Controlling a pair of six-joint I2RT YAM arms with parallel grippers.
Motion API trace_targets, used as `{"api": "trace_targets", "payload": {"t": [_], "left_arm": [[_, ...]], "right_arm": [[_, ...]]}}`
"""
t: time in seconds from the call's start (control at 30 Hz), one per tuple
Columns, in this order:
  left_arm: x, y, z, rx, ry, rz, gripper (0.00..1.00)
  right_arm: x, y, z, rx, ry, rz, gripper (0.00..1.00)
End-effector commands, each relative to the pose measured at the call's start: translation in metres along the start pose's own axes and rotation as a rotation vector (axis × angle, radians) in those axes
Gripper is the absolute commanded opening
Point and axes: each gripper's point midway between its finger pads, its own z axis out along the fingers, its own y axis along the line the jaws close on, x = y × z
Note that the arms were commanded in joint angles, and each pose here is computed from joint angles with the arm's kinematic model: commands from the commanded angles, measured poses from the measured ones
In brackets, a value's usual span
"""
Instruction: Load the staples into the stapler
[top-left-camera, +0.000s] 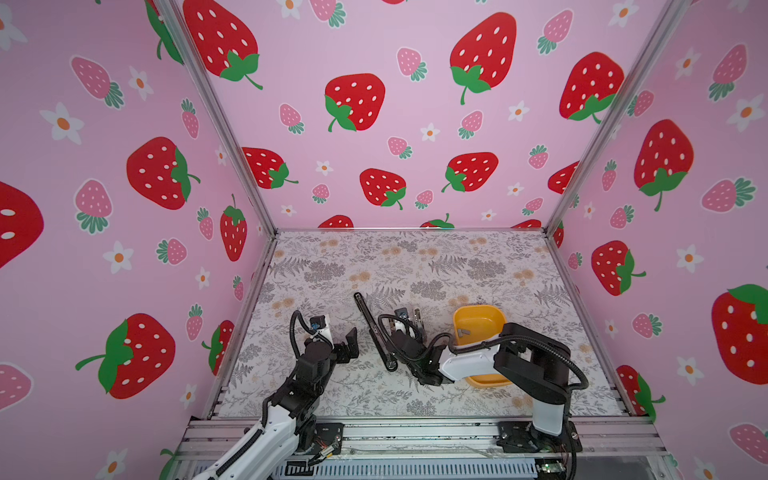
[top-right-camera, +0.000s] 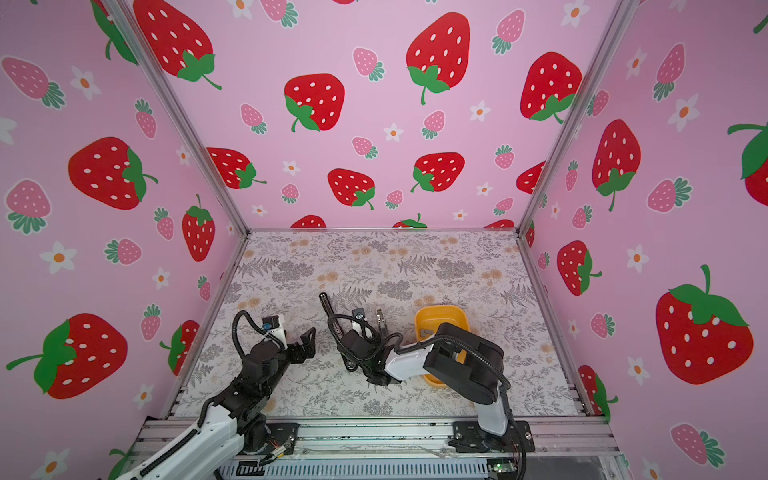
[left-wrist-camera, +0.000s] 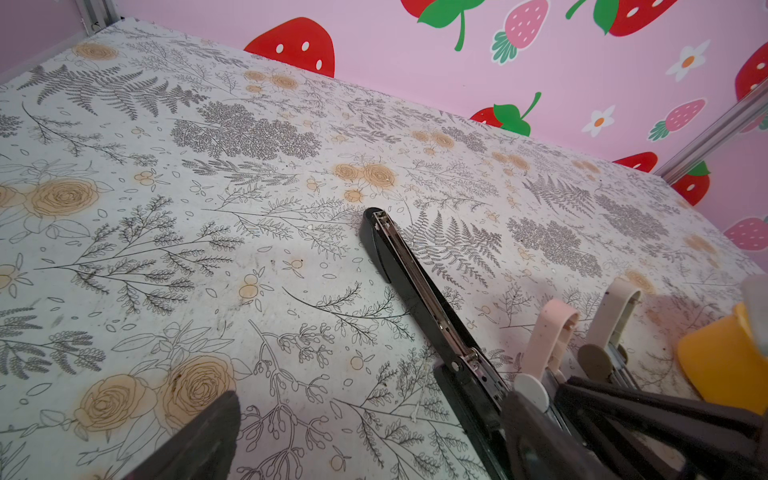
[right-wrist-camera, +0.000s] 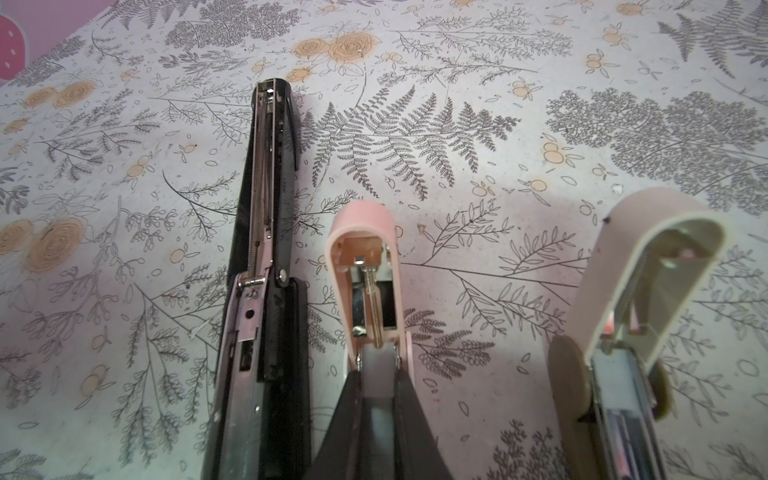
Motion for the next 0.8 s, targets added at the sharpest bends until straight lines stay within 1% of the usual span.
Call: {"api": "trace_targets", "payload": {"t": [0.0, 0.17, 0.43, 0.77], "left_arm": [[-0.0177, -0.0039, -0.0015, 0.006, -0.049, -0.02, 0.99], [-0.0176, -0.0037, -0.0015, 0.004, -0.05, -0.02, 0.99], [-0.0172, -0.0042, -0.0015, 0.007, -0.049, -0.019, 0.99], [-0.0177, -0.0041, -0.0015, 0.007, -0.05, -0.019, 0.99]], "right_arm": [[0.0091, -0.0082, 0.0006, 0.035, 0.006, -0.03, 0.07], [0.0023, -0.005, -0.0021, 0.023, -0.008, -0.057, 0.07], [0.0045, 0.0006, -0.0002, -0.001, -0.007, -0.097, 0.07], [0.006, -0.0003, -0.0024, -0.014, -0.01, -0.113, 0.07]]}}
